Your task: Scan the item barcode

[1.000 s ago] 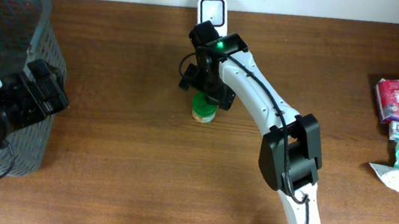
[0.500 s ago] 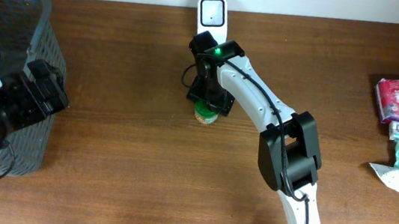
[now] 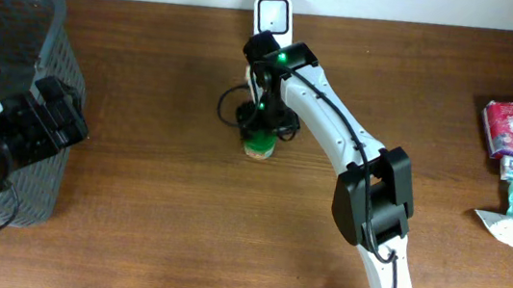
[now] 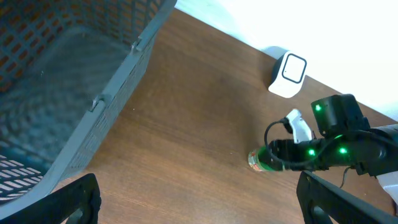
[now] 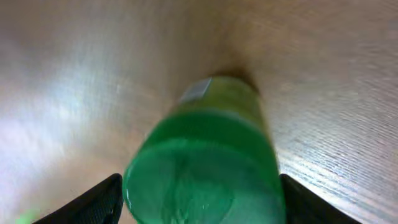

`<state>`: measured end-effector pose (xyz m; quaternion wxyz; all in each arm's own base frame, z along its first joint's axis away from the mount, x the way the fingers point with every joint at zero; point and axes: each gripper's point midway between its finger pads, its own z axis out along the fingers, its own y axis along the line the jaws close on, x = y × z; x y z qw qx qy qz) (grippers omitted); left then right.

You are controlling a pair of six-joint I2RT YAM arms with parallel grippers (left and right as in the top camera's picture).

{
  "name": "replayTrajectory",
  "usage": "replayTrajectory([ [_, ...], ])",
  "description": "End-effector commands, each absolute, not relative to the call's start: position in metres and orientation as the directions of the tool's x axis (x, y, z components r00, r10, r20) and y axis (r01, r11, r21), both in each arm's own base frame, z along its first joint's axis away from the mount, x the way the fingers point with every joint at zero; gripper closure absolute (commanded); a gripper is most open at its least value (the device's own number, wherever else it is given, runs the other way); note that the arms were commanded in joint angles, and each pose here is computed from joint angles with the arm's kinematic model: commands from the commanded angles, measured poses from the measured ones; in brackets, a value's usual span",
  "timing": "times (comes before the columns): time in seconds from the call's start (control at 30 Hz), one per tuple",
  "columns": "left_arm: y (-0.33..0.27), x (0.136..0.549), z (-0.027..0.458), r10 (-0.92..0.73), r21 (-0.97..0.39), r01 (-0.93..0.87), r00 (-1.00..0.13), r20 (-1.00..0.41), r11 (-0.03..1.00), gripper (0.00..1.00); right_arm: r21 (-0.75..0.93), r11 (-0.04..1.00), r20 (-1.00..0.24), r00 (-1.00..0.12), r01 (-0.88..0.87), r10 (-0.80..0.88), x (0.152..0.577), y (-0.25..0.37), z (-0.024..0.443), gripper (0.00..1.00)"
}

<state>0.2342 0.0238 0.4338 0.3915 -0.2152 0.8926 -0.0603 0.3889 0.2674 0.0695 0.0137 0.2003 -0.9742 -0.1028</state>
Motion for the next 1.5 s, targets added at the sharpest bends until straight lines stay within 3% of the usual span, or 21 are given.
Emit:
replayTrajectory([
  [0.0, 0.024, 0.234, 0.434, -0.444, -0.287, -0.344, -0.597, -0.668, 0.894, 0.01, 0.240, 0.816, -0.037, -0.844, -0.526, -0.534, 0.381, 0.274, 0.076, 0.27],
  [0.03, 0.024, 0.234, 0.434, -0.444, -0.287, -0.344, -0.597, -0.668, 0.894, 0.01, 0.237, 0.817, -0.034, -0.845, -0.526, -0.534, 0.380, 0.273, 0.076, 0.25],
  [0.07, 0.024, 0.234, 0.434, -0.444, -0.287, -0.344, -0.597, -0.668, 0.894, 0.01, 0.212, 0.844, -0.028, -0.867, -0.492, -0.498, 0.384, 0.270, 0.075, 0.14],
  [0.27, 0.024, 0.234, 0.434, -0.444, -0.287, -0.344, -0.597, -0.668, 0.894, 0.01, 0.173, 0.985, -0.009, -1.000, -0.017, -0.016, 0.403, 0.268, 0.073, 0.03],
  [0.43, 0.024, 0.234, 0.434, -0.444, -0.287, -0.344, -0.597, -0.668, 0.894, 0.01, 0.189, 0.920, 0.037, -0.939, 0.344, 0.343, 0.405, 0.280, 0.069, 0.01],
  [0.6, 0.024, 0.234, 0.434, -0.444, -0.287, -0.344, -0.597, -0.668, 0.894, 0.01, 0.152, 0.762, 0.092, -0.777, 0.630, 0.623, 0.404, 0.278, 0.059, 0.00],
  [0.83, 0.024, 0.234, 0.434, -0.444, -0.287, -0.344, -0.597, -0.668, 0.894, 0.01, 0.125, 0.742, 0.092, -0.753, 0.658, 0.652, 0.400, 0.280, 0.050, 0.02],
  [0.93, 0.024, 0.234, 0.434, -0.444, -0.287, -0.344, -0.597, -0.668, 0.894, 0.01, 0.097, 0.747, 0.056, -0.753, 0.658, 0.656, 0.402, 0.274, 0.043, 0.18],
  [1.23, 0.024, 0.234, 0.434, -0.444, -0.287, -0.344, -0.597, -0.668, 0.894, 0.01, 0.039, 0.758, 0.065, -0.759, 0.651, 0.648, 0.392, 0.271, 0.030, 0.18],
  [1.33, 0.024, 0.234, 0.434, -0.444, -0.287, -0.344, -0.597, -0.668, 0.894, 0.01, 0.043, 0.804, 0.063, -0.805, 0.593, 0.590, 0.392, 0.271, 0.030, 0.28],
  [1.47, 0.024, 0.234, 0.434, -0.444, -0.287, -0.344, -0.597, -0.668, 0.894, 0.01, 0.027, 0.807, 0.077, -0.806, 0.590, 0.586, 0.387, 0.269, 0.030, 0.31],
])
